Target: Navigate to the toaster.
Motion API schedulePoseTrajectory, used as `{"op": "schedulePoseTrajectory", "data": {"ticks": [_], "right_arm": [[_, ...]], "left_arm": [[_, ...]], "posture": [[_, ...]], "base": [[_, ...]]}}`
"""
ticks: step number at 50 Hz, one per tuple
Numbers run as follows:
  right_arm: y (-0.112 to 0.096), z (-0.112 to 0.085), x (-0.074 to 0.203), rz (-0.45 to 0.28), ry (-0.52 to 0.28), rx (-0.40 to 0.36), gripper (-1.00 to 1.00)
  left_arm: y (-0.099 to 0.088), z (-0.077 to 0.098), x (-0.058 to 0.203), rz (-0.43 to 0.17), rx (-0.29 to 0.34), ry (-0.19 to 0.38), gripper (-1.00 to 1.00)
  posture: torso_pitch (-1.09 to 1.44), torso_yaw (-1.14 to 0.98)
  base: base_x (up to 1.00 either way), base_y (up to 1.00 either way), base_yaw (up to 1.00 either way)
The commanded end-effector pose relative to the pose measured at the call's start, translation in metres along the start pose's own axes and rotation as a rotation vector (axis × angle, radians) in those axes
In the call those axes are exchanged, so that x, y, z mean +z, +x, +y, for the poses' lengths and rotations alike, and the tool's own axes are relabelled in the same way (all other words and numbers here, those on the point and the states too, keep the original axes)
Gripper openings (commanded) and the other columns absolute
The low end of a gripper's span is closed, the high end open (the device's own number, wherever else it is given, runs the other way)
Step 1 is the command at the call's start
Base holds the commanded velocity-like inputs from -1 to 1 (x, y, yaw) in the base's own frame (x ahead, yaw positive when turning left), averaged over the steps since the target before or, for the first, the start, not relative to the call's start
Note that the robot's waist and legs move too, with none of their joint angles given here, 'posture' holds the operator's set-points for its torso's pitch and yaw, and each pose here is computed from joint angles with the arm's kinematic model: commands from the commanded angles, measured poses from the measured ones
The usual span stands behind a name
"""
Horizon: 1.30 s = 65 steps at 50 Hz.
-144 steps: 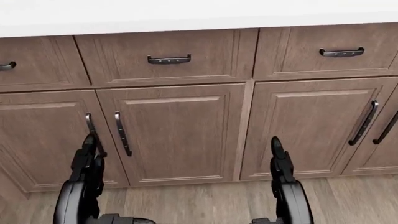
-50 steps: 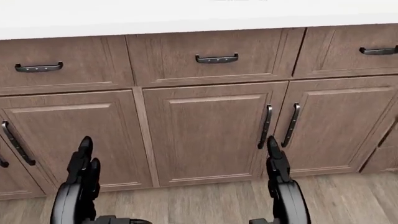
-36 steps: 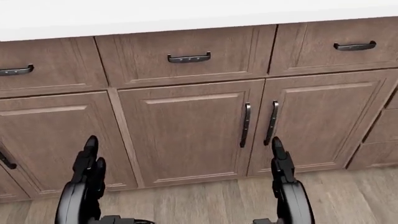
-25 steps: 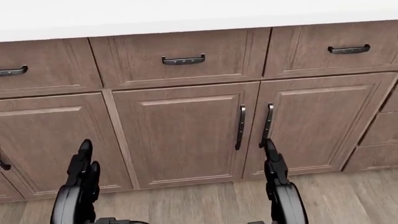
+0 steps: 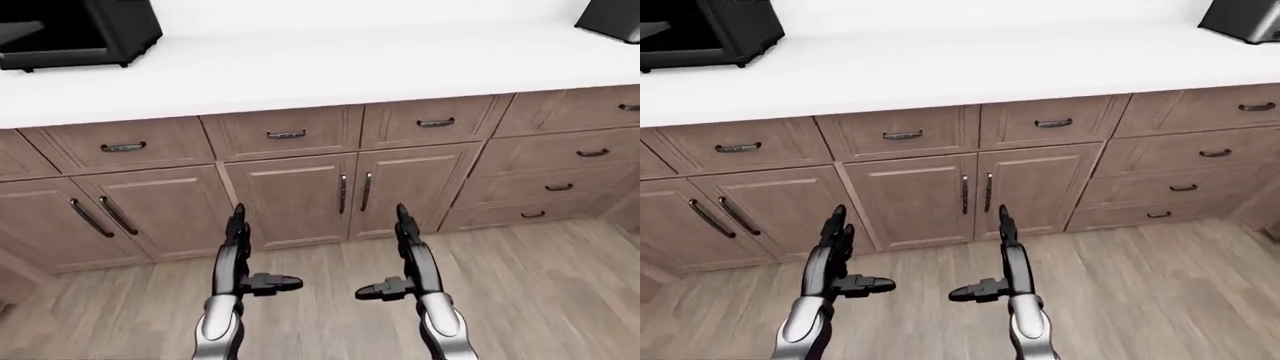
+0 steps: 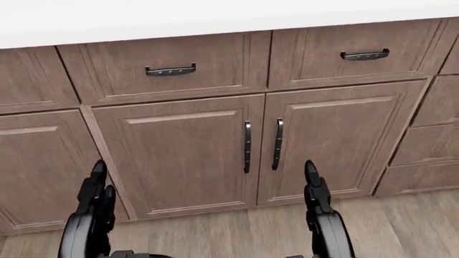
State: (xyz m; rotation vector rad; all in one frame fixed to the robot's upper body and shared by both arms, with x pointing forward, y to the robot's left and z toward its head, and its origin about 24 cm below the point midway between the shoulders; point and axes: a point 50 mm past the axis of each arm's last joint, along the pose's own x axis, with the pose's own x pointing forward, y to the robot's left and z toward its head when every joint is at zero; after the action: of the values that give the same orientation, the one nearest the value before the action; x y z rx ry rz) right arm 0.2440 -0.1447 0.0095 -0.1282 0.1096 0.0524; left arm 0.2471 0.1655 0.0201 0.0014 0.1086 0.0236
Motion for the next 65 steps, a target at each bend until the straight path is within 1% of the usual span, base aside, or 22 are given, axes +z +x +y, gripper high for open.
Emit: {"op": "schedulePoseTrajectory", "data": {"ticks": [1,21,42,65], "right_arm": [[0.0041,-0.0068,0.0209,-0.105,-0.009,-0.026,1.0],[0.004,-0.008,0.0216,-0.106,0.002,-0.036,1.0],[0.0034,-0.0067,0.0216,-0.109,-0.008,-0.027,1.0],[0.0032,-0.0073,0.0217,-0.107,-0.001,-0.035,1.0]], "left_arm": [[0.0044,-0.0057,0.0217,-0.109,-0.024,-0.001,1.0],[0.0044,-0.0057,0.0217,-0.109,-0.024,-0.001,1.0],[0.0044,-0.0057,0.0217,-0.109,-0.024,-0.001,1.0],[0.0044,-0.0057,0.0217,-0.109,-0.024,-0.001,1.0]], "posture": [[0.0,0.0],[0.0,0.0],[0.0,0.0],[0.0,0.0]], "base": [[0.0,-0.28,0.0],[0.0,-0.28,0.0],[0.0,-0.28,0.0],[0.0,-0.28,0.0]]}}
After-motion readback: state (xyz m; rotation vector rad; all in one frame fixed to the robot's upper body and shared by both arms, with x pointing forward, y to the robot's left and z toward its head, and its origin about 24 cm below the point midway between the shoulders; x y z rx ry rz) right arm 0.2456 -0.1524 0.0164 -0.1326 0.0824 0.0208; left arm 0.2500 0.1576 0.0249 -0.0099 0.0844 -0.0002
